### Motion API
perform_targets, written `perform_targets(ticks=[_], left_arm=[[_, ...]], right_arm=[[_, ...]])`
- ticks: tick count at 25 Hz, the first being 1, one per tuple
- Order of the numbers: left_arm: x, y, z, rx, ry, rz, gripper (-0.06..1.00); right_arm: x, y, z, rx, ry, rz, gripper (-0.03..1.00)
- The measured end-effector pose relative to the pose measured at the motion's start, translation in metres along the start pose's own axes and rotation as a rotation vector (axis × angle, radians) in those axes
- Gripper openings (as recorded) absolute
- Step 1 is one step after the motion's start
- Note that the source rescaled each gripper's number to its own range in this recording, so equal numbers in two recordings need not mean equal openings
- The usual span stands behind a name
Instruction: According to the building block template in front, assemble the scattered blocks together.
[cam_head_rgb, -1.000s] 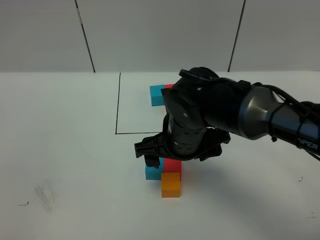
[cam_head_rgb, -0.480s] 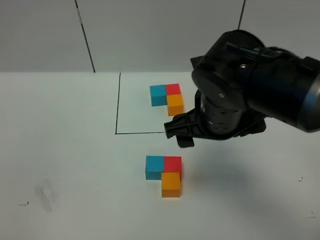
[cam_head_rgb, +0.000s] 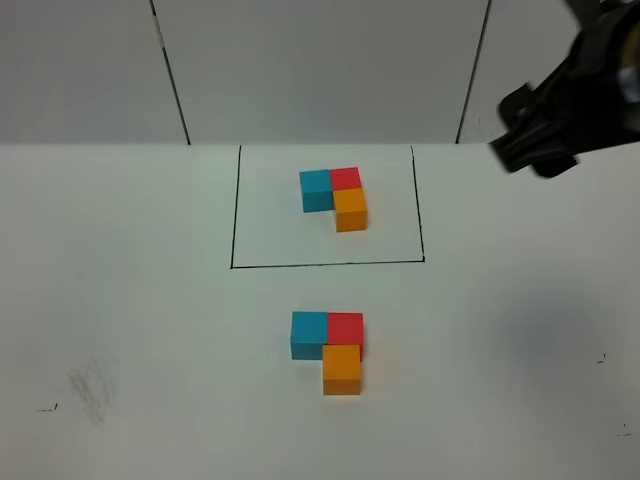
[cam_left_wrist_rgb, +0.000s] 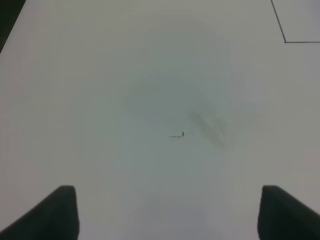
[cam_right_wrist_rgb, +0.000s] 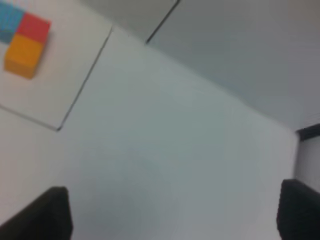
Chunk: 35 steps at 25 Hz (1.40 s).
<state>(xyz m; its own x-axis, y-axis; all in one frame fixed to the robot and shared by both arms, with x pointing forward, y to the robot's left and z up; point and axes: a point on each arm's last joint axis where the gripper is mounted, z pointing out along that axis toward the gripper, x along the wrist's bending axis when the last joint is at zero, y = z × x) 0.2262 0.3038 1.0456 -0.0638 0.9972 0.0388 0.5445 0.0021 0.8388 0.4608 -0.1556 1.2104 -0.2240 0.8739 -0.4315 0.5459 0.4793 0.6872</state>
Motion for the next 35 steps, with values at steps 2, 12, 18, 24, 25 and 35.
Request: perform_targets(ticks=[2,12,18,24,25,35], left_arm=[[0.0,0.0,0.0,0.0,0.0,0.0,0.84],[0.0,0.0,0.0,0.0,0.0,0.0,0.84],[0.0,0.0,0.0,0.0,0.0,0.0,0.84],[0.0,0.0,0.0,0.0,0.0,0.0,0.84],[0.0,0.0,0.0,0.0,0.0,0.0,0.84],[0.0,0.0,0.0,0.0,0.0,-0.001,0.84]], right_arm=[[-0.028,-0.004,-0.027,-0.088,-0.053,0.019,0.9],[-0.131,-0.082,-0.152,-0.414,-0.032,0.127,0.9],[-0.151,-0.135,-0.195,-0.555,0.135,0.139,0.9],[-0.145,-0.158,-0.187,-0.544,0.126,0.012,0.9],[-0.14,-0.161,-0.183,-0.527,0.138,-0.004,0.9],[-0.085,-0.205,-0.14,-0.382,0.38,-0.079,0.9]])
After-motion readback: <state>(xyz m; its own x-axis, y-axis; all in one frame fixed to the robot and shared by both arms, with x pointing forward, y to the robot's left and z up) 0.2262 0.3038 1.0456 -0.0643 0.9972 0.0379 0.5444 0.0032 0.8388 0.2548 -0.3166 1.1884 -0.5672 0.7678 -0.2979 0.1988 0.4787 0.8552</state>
